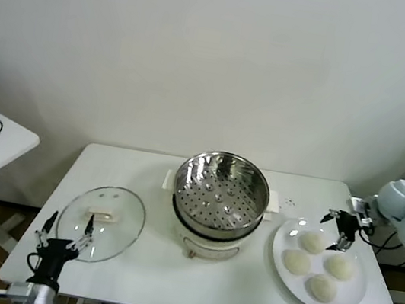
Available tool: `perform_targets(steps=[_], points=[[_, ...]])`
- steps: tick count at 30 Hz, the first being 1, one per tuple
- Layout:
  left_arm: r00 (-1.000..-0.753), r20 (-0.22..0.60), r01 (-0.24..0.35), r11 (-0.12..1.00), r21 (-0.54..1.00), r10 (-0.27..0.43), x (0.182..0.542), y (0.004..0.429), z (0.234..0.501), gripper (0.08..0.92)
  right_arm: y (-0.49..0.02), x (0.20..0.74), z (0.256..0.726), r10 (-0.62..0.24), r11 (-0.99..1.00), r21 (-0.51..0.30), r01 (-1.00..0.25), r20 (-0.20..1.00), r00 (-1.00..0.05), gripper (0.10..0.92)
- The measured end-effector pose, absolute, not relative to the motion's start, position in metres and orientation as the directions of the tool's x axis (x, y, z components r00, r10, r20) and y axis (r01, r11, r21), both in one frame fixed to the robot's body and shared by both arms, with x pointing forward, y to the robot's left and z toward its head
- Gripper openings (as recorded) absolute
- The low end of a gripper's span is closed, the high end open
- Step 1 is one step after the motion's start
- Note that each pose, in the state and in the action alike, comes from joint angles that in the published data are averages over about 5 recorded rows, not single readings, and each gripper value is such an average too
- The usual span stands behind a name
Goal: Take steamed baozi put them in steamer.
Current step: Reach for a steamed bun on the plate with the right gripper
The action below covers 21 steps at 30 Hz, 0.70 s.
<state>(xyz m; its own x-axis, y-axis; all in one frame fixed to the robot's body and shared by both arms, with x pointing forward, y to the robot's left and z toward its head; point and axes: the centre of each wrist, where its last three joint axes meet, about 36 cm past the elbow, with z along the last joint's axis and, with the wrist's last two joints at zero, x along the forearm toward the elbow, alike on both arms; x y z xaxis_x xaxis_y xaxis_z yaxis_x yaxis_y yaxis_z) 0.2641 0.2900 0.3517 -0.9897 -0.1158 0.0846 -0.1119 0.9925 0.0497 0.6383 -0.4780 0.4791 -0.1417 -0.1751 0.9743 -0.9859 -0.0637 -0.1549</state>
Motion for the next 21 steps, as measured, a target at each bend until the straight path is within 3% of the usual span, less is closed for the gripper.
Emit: perform_targets(steps=[21], points=[[-0.988, 0.095, -0.118, 0.992, 0.051, -0.123, 0.261, 0.29, 0.347, 0.823, -0.456, 0.65, 0.448, -0.139, -0.087, -0.135, -0.987, 0.983, -0.122, 0.823]])
